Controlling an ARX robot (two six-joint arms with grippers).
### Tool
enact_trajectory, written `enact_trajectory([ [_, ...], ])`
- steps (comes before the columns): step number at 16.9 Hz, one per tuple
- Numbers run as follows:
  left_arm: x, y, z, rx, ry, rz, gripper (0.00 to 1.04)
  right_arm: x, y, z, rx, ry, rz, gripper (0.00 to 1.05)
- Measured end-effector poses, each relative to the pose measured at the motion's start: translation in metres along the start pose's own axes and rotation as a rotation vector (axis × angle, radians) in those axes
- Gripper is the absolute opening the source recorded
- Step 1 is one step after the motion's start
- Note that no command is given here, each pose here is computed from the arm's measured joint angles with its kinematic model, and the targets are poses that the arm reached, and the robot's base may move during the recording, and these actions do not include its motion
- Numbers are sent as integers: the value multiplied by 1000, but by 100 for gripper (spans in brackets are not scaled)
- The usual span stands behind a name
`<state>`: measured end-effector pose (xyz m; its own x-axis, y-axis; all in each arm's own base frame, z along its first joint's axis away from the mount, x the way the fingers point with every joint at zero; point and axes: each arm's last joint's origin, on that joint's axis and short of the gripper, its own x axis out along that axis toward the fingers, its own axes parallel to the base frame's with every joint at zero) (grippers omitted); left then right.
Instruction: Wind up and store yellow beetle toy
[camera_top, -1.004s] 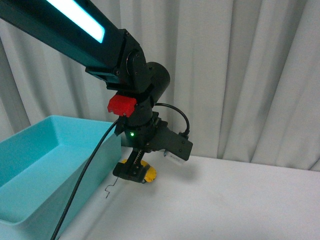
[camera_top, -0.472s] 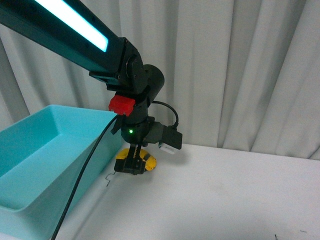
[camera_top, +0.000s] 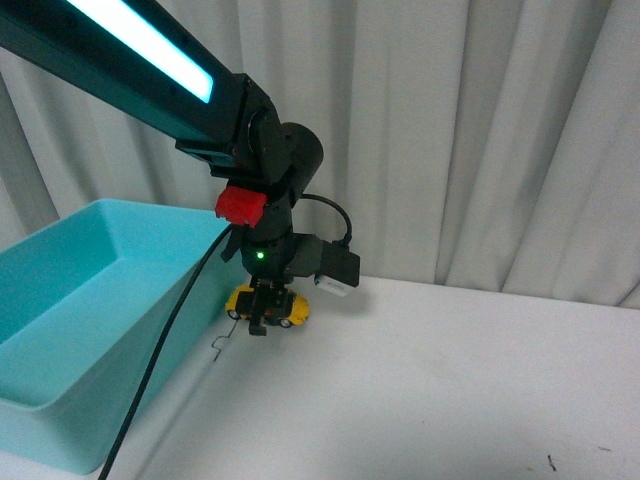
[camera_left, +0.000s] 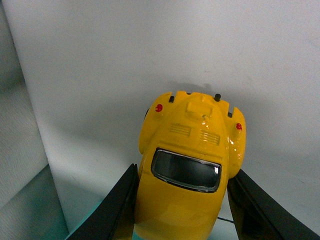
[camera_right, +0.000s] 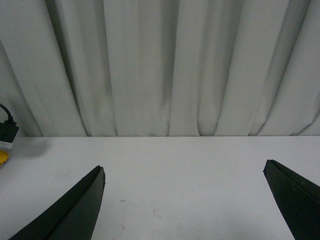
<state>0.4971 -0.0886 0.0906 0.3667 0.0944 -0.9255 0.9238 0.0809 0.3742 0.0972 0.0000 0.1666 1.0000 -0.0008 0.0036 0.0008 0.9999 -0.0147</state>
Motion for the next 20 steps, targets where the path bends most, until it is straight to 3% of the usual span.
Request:
enact_trajectory([
  [4, -17, -8, 22, 227, -170, -34, 41, 0, 0, 0, 0, 0, 0, 98],
  [6, -38, -12, 32, 226, -290, -40, 41, 0, 0, 0, 0, 0, 0, 98],
  [11, -72, -10, 35, 194, -384, -3, 41, 0, 0, 0, 0, 0, 0, 98],
  [13, -125, 1, 17, 99, -485, 97, 41, 0, 0, 0, 0, 0, 0, 98],
  [15, -167, 10, -16, -29, -568, 193, 41, 0, 0, 0, 0, 0, 0, 98],
  [20, -225, 18, -118, -481, -629, 429, 41, 0, 0, 0, 0, 0, 0, 98],
])
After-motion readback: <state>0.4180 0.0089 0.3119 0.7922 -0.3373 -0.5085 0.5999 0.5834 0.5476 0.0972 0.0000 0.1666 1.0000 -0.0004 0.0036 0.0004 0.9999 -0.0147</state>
